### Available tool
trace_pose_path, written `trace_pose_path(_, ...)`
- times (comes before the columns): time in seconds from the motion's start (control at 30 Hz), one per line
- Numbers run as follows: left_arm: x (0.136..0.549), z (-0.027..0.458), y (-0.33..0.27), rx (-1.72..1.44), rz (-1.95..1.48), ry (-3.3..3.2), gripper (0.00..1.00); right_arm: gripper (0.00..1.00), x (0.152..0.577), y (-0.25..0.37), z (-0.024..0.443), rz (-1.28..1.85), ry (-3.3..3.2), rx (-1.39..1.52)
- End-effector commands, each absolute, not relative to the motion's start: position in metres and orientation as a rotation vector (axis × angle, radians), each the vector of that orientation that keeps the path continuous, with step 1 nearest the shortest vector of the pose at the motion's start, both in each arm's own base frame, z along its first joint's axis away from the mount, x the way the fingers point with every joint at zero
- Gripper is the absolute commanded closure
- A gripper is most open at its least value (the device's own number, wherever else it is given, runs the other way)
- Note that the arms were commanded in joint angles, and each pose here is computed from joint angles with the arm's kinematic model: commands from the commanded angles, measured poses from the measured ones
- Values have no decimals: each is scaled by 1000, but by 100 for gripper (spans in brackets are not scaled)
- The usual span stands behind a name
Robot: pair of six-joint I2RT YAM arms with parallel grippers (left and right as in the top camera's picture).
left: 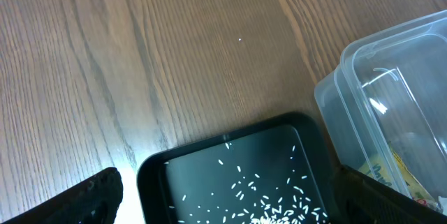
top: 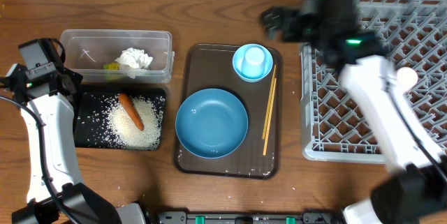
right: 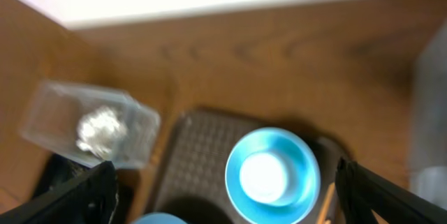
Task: Sort waste into correct bins and load items into the dishwasher rack
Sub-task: 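Move the right gripper to the light blue cup on the bowl, grasp it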
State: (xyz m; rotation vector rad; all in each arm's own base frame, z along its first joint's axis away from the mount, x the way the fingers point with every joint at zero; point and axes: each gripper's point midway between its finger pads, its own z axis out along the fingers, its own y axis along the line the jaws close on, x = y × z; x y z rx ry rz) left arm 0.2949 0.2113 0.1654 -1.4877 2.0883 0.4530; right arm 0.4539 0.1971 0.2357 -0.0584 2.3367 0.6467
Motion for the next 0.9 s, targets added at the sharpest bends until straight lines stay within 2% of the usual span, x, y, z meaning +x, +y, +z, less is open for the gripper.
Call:
trace_pose_path(0.0, 292, 167, 215, -1510, 473, 2064, 3, 10, 463, 206, 177, 456, 2449, -24)
trace_pose_path(0.17, 292, 167, 215, -1510, 473, 2064, 3, 8, 460, 207, 121, 335, 2570, -25)
trace_pose_path(0.37, 292, 167, 215, -1510, 473, 2065, 3, 7, 455, 204, 90, 292, 2647, -14)
trace_pose_path(0.87, 292, 167, 215, -1510, 473, 2065, 3, 7, 454, 229, 60, 213, 2647, -91)
